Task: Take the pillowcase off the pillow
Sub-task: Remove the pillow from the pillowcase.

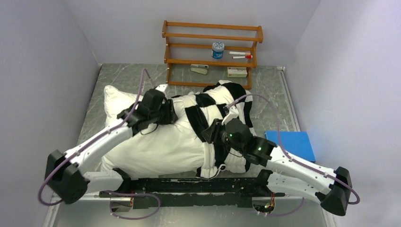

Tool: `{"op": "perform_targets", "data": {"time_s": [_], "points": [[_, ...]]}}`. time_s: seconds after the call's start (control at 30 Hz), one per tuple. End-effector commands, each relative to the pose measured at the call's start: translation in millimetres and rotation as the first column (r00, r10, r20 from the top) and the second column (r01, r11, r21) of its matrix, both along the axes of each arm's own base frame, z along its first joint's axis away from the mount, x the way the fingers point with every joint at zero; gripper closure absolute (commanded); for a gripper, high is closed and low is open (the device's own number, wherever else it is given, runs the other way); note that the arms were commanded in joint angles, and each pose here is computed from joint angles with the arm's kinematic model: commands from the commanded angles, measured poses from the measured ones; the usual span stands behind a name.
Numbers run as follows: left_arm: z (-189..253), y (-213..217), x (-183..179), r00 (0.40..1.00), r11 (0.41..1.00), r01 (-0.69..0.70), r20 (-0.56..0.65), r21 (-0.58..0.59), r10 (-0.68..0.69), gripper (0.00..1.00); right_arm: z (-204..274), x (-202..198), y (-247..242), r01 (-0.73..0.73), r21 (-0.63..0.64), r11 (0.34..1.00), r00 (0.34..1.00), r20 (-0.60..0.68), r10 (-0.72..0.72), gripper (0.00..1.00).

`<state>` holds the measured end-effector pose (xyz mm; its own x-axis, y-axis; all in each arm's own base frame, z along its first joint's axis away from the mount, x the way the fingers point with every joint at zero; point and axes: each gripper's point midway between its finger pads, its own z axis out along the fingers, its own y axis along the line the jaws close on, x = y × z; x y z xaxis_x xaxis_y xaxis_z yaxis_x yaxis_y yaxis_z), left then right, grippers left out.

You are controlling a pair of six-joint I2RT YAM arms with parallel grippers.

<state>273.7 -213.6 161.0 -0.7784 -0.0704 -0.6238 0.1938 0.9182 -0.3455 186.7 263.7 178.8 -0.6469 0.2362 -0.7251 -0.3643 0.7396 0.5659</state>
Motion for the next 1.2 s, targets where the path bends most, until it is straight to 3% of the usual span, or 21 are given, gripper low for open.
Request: {"op": "perform_targets", "data": {"time_s": [0.0, 0.07, 0.1, 0.23, 0.3, 0.4, 0.63, 0.7, 0.77, 0.93, 0.97, 1.07, 1.17], "points": [[-51.2, 5.7, -86.5, 0.981, 0.999, 0.047, -0.189, 0.023, -0.041, 0.65, 13.5, -6.7, -34.6, 0.016, -0.249, 0.968, 1.000, -0.003, -0.018, 0.57], [-55.9, 6.4, -102.3, 0.979, 0.999, 0.046, -0.199, -0.005, -0.046, 0.88, 57.5, 8.0, -34.1, 0.050, -0.250, 0.967, 0.995, 0.096, -0.027, 0.50], [-58.0, 7.4, -110.3, 0.977, 0.999, 0.049, -0.207, -0.011, -0.050, 0.94, 80.8, 16.5, -34.4, 0.077, -0.250, 0.965, 0.989, 0.141, -0.043, 0.45], [-56.7, 12.9, -133.5, 0.976, 0.998, 0.058, -0.207, -0.035, -0.064, 0.95, 139.8, 52.5, -32.3, 0.164, -0.295, 0.941, 0.964, 0.253, -0.089, 0.32], [-51.2, 15.2, -139.8, 0.979, 0.996, 0.069, -0.188, -0.052, -0.078, 0.95, 149.2, 70.4, -19.8, 0.119, -0.314, 0.942, 0.967, 0.253, -0.038, 0.22], [-43.0, 18.4, -145.0, 0.982, 0.994, 0.082, -0.164, -0.074, -0.093, 0.95, 129.7, 100.8, 0.0, 0.004, -0.355, 0.935, 0.989, 0.138, 0.048, 0.17], [-41.1, 20.8, -152.3, 0.981, 0.991, 0.092, -0.163, -0.100, -0.107, 0.95, 66.8, 142.7, 50.2, -0.192, -0.463, 0.866, 0.981, -0.059, 0.186, 0.17], [-42.2, 22.0, -153.3, 0.980, 0.992, 0.086, -0.172, -0.092, -0.101, 0.95, 45.1, 131.0, 65.3, -0.317, -0.452, 0.833, 0.948, -0.174, 0.267, 0.22], [-43.0, 27.4, -152.4, 0.982, 0.995, 0.068, -0.173, -0.069, -0.079, 0.95, 29.6, 123.2, 69.7, -0.372, -0.443, 0.816, 0.927, -0.226, 0.299, 0.38], [-45.1, 40.1, -150.7, 0.985, 0.999, 0.006, -0.172, -0.032, -0.011, 0.95, 41.1, 142.3, 30.3, -0.191, -0.492, 0.849, 0.981, -0.132, 0.144, 0.93], [-45.7, 41.2, -150.6, 0.985, 0.999, -0.007, -0.174, -0.031, 0.001, 0.95, 51.5, 152.6, 12.7, -0.111, -0.507, 0.855, 0.993, -0.088, 0.077, 1.00], [-47.7, 45.6, -149.9, 0.983, 0.999, -0.040, -0.179, -0.022, 0.036, 0.95, 66.4, 185.9, -54.0, 0.124, -0.573, 0.810, 0.989, 0.004, -0.148, 1.00], [-48.0, 48.7, -148.9, 0.982, 0.998, -0.056, -0.179, -0.009, 0.053, 0.95, 77.1, 204.1, -110.8, 0.256, -0.581, 0.773, 0.956, 0.036, -0.290, 1.00]]}}
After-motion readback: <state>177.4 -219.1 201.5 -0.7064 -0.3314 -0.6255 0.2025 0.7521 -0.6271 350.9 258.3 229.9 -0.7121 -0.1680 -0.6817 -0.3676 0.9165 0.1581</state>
